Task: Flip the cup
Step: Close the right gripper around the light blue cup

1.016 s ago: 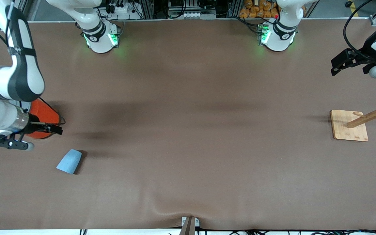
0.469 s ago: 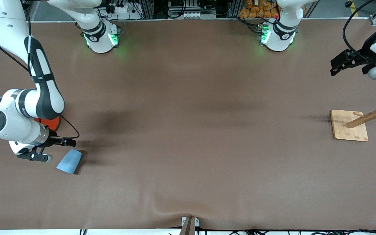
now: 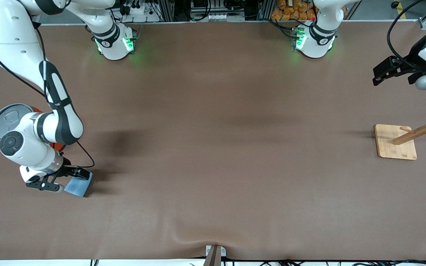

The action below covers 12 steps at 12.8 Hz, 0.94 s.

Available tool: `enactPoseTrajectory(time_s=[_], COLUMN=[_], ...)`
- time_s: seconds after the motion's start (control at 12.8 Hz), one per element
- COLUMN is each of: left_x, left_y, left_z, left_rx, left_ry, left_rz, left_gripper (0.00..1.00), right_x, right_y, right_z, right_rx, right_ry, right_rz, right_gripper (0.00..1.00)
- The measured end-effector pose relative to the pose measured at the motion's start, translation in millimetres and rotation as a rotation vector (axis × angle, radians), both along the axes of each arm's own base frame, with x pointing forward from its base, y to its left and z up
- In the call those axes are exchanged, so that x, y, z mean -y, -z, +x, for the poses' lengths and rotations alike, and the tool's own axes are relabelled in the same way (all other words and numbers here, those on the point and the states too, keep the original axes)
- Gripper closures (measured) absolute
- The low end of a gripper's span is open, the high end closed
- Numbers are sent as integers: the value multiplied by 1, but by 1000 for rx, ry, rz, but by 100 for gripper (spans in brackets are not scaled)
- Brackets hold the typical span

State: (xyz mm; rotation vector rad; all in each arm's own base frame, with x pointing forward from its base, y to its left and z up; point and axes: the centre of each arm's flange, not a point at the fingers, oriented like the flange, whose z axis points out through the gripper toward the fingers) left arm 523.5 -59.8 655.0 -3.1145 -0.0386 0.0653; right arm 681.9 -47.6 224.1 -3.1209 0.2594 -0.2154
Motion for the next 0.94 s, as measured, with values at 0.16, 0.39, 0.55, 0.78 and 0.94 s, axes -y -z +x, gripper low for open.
enactPoseTrajectory(time_s=[0.16, 0.39, 0.55, 0.78, 0.94], left_x=[0, 0, 0, -3, -6], left_y=[0, 1, 1, 3, 3], left_z=[0, 0, 0, 0, 1], left_rx=[-1, -2, -3, -6, -7], left_ry=[0, 0, 0, -5, -11], left_rz=[0, 0, 0, 0, 0], left_gripper=[0, 0, 0, 0, 0], right_x=[1, 0, 0, 0, 0], right_y=[15, 19, 18, 18, 18], right_z=[5, 8, 9, 9, 9], right_rx=[33, 41, 45, 48, 48], right_ry=[2, 2, 3, 2, -1], right_rz=[-4, -4, -4, -4, -5], right_gripper=[0, 0, 0, 0, 4])
